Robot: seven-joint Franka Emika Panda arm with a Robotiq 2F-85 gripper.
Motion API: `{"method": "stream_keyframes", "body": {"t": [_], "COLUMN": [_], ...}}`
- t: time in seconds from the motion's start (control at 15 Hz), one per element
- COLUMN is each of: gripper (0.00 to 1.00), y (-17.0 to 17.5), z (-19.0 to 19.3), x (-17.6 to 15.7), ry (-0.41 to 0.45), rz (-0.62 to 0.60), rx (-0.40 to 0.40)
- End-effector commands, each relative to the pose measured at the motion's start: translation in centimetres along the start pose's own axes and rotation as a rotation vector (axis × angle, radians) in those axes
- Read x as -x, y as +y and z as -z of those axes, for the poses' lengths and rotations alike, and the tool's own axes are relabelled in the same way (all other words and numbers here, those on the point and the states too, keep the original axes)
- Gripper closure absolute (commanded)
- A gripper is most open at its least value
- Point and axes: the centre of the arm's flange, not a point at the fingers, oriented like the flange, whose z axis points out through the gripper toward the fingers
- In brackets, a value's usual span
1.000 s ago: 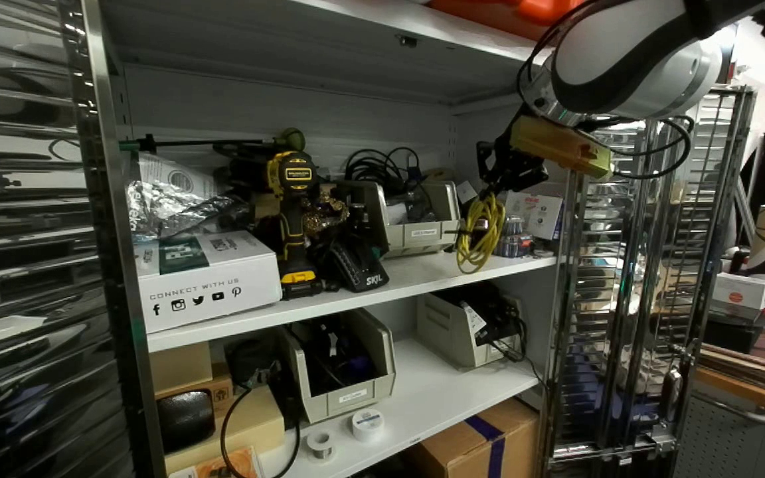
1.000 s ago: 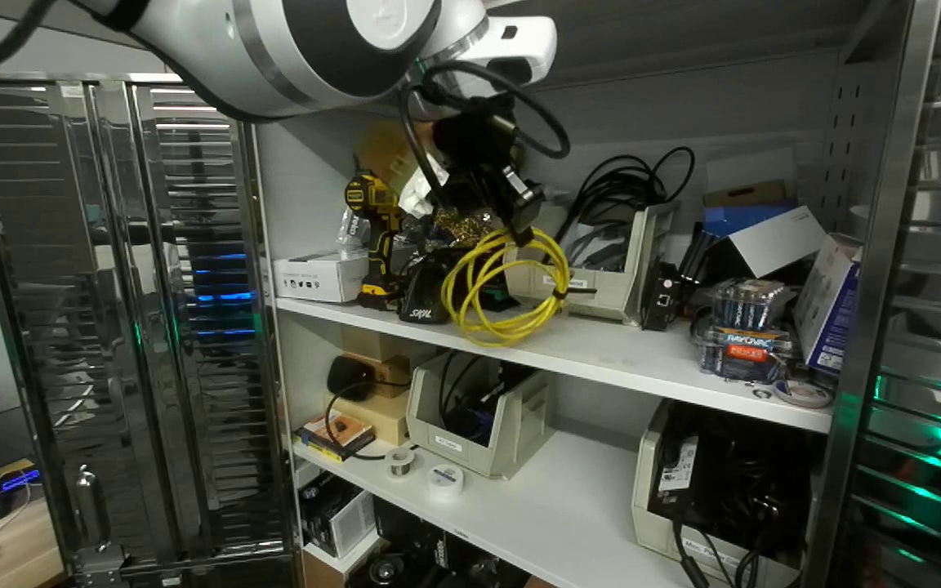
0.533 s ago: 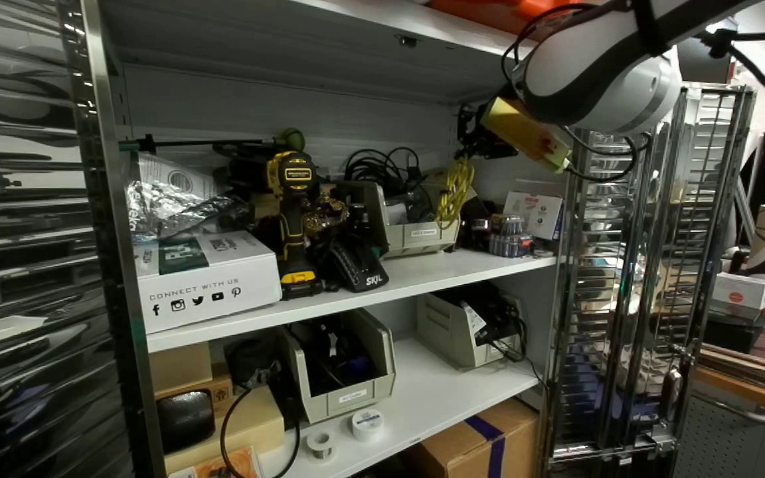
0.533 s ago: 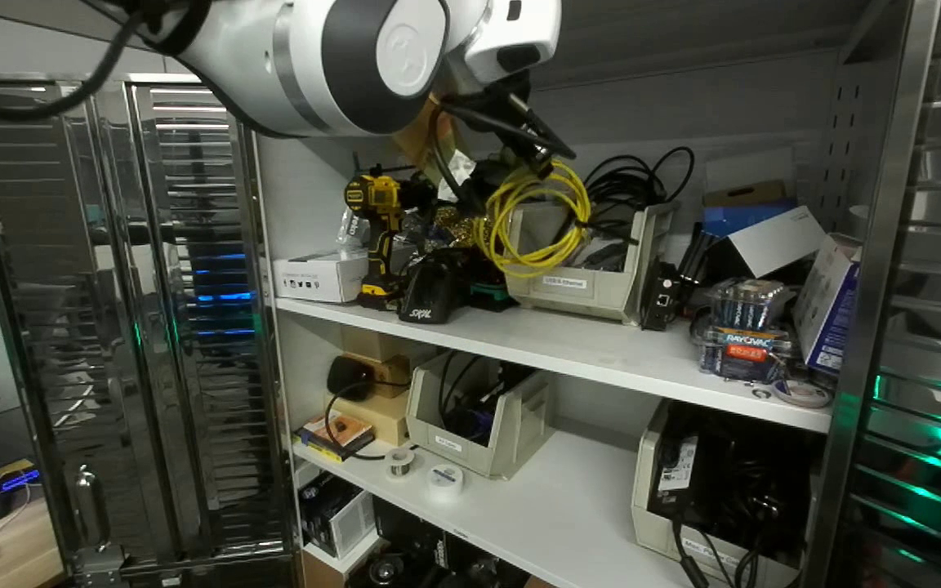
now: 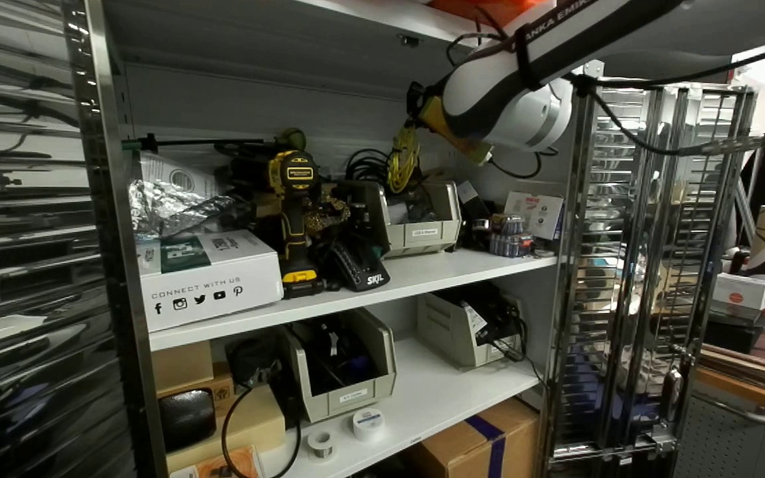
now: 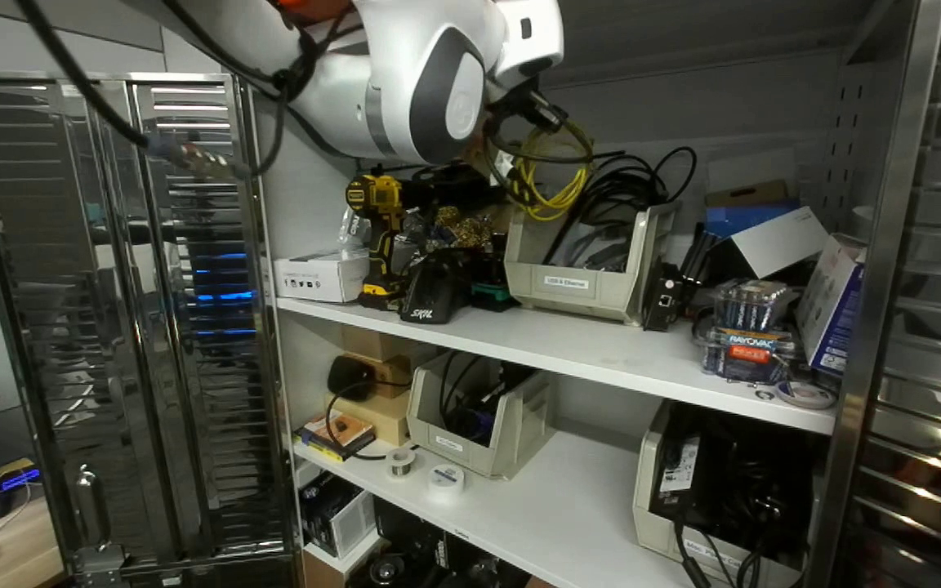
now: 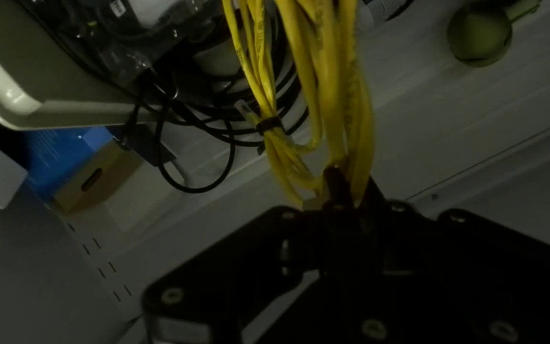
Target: Put the yellow cable inside the toolbox
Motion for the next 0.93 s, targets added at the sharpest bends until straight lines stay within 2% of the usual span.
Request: {"method": "stream_keyframes", "body": {"t": [0.0, 0.27, 0.6, 0.67, 0.73, 0.87], "gripper": [0.92, 0.92, 0.95, 0.88, 0.68, 0.58], "y": [2.1, 6.6, 8.4, 8.0, 7.5, 5.8], "z": [-8.3, -12.8, -15.2, -14.9, -14.7, -13.9], "x": [-2.3, -1.6, -1.3, -1.2, -1.1, -1.0], "ry": [0.052, 0.043, -0.085, -0.124, -0.158, -0.216], "rz": [0.069, 0.140, 0.100, 0.091, 0.085, 0.075], "rx": [-0.002, 0.065, 0.084, 0.077, 0.067, 0.038]}}
